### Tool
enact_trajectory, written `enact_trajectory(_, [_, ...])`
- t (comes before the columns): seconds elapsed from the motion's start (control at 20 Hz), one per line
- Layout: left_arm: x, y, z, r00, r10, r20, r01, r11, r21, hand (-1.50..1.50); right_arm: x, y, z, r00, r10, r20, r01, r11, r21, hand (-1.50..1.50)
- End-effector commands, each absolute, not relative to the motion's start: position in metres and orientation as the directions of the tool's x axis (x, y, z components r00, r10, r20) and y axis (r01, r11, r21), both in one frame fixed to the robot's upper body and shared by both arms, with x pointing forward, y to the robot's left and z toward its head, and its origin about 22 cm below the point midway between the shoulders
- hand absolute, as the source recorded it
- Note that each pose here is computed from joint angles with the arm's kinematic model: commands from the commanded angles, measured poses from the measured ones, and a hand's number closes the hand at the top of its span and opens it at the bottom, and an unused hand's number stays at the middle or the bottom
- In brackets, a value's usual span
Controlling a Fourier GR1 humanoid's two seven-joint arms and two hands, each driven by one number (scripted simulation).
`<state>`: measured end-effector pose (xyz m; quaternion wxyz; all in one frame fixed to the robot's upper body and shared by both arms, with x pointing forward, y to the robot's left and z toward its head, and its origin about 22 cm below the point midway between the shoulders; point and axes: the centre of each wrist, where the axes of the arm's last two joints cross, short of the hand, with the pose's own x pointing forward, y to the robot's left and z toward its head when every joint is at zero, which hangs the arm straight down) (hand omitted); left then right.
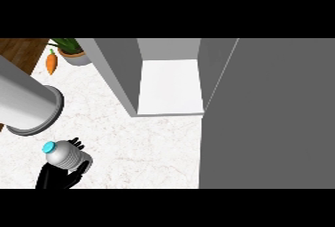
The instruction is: Pick up the bottled water, place it into the cabinet and close the cabinet
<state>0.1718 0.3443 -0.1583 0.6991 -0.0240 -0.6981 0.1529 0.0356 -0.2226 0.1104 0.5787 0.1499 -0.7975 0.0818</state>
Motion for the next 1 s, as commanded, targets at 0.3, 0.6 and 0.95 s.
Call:
enact_trajectory(0.3, [0.165,0.332,-0.178,-0.082,0.030,0.996,-0.159,0.986,-0.043,1.50,0.028,-0.219,0.151,-0.340,-0.119,0.933,-0.331,0.944,0.000,-1.50])
enact_trajectory(0.6, [0.191,0.329,-0.172,-0.159,-0.051,0.986,-0.129,0.991,0.030,1.50,0.026,-0.218,0.139,-0.334,-0.130,0.933,-0.323,0.946,0.016,-1.50])
enact_trajectory(0.95, [0.235,0.246,-0.163,-0.204,-0.027,0.979,0.075,0.996,0.043,1.50,0.025,-0.226,0.149,-0.338,-0.116,0.934,-0.326,0.945,-0.001,-1.50])
